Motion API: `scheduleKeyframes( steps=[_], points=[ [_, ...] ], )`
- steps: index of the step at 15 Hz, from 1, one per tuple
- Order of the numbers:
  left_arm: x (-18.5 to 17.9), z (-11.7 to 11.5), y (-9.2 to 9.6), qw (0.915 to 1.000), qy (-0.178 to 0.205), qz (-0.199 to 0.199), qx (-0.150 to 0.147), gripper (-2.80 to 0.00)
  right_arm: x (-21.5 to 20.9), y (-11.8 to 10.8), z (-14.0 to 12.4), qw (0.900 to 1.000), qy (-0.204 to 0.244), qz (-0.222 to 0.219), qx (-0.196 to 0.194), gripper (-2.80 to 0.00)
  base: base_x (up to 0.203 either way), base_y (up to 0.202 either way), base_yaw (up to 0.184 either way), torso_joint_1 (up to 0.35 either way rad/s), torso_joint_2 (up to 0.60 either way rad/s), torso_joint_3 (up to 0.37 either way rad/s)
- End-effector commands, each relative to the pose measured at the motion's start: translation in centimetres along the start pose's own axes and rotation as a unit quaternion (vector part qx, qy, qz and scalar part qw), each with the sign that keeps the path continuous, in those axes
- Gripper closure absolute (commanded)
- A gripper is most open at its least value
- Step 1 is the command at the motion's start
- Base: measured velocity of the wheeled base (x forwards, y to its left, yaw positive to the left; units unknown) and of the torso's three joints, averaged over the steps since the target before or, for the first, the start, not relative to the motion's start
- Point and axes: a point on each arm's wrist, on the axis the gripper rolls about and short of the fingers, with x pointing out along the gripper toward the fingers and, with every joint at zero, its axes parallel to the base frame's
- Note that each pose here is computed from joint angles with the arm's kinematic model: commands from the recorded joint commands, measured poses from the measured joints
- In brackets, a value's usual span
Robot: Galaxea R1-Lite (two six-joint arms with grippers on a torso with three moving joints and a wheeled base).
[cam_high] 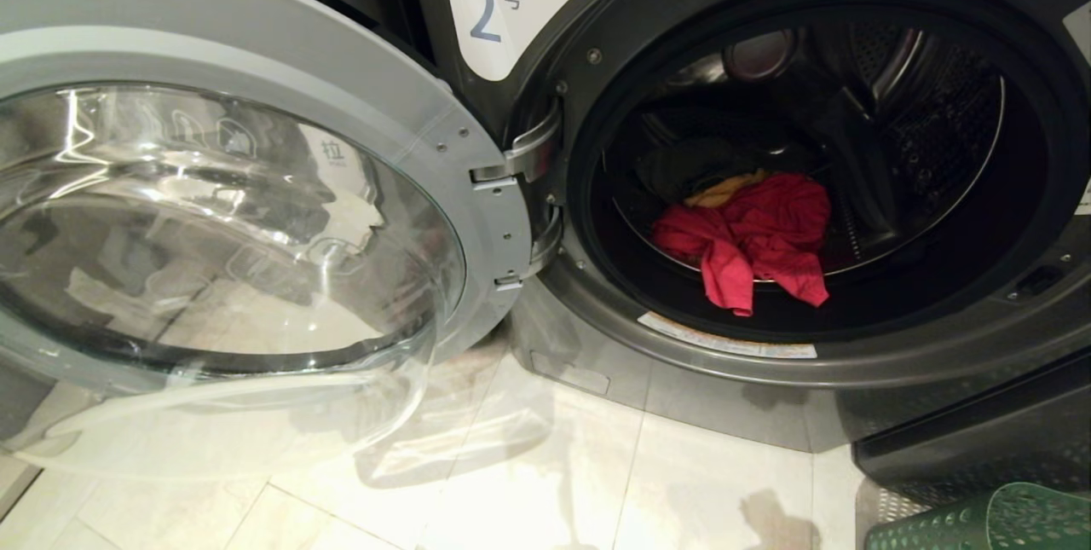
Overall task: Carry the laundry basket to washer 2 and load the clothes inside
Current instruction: Close the washing machine door with the left hand
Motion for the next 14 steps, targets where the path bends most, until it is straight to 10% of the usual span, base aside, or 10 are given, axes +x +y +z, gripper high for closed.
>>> scheduleKeyframes(
  steps=[1, 8, 14],
  points=[
    [0.2, -1.1, 0.0, 0.9998, 0.02, 0.001, 0.0, 0.0, 0.7, 0.2, -2.2, 0.999, -0.05, -0.01, -0.006, 0.0, 0.0, 0.0, 0.0, 0.0, 0.0, 0.0],
    [0.2, -1.1, 0.0, 0.9998, 0.02, 0.001, 0.001, 0.0, 0.9, 0.4, -2.3, 0.994, -0.086, -0.068, -0.024, 0.0, 0.0, 0.0, 0.0, 0.0, 0.0, 0.0],
    [0.2, -1.1, 0.0, 0.9998, 0.02, 0.001, 0.0, 0.0, -0.7, 0.8, -3.5, 0.974, -0.206, -0.095, -0.026, 0.0, 0.0, 0.0, 0.0, 0.0, 0.0, 0.0]
  ],
)
